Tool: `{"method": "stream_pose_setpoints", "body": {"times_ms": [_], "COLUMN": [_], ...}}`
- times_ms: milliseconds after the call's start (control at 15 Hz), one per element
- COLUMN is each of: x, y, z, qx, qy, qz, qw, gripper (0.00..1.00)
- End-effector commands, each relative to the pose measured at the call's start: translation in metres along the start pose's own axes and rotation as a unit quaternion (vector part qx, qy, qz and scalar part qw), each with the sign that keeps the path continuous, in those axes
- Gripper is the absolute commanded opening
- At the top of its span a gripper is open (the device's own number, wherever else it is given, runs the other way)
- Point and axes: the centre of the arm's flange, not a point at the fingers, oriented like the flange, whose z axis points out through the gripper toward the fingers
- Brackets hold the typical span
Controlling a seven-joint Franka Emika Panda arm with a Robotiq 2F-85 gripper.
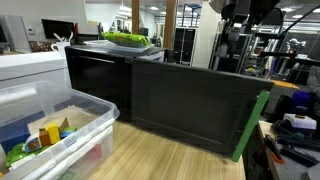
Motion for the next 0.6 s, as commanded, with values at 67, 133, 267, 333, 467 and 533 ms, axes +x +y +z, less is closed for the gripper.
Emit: {"method": "stream_pose_setpoints", "body": {"times_ms": [67, 133, 267, 333, 467, 533], "x": [0.034, 0.041, 0.051, 0.055, 0.063, 0.065], "y": [0.03, 0.037, 0.045, 0.049, 0.051, 0.05], "z": [-0.009, -0.011, -0.014, -0.016, -0.022, -0.027], "qx": [-0.006, -0.007, -0.007, -0.007, -0.009, -0.009], "qy": [0.07, 0.087, 0.112, 0.123, 0.143, 0.149], "qz": [0.084, 0.101, 0.127, 0.138, 0.157, 0.163], "qw": [0.9939, 0.9911, 0.9855, 0.9826, 0.9771, 0.9753], "gripper": [1.0, 1.0, 1.0, 1.0, 1.0, 1.0]}}
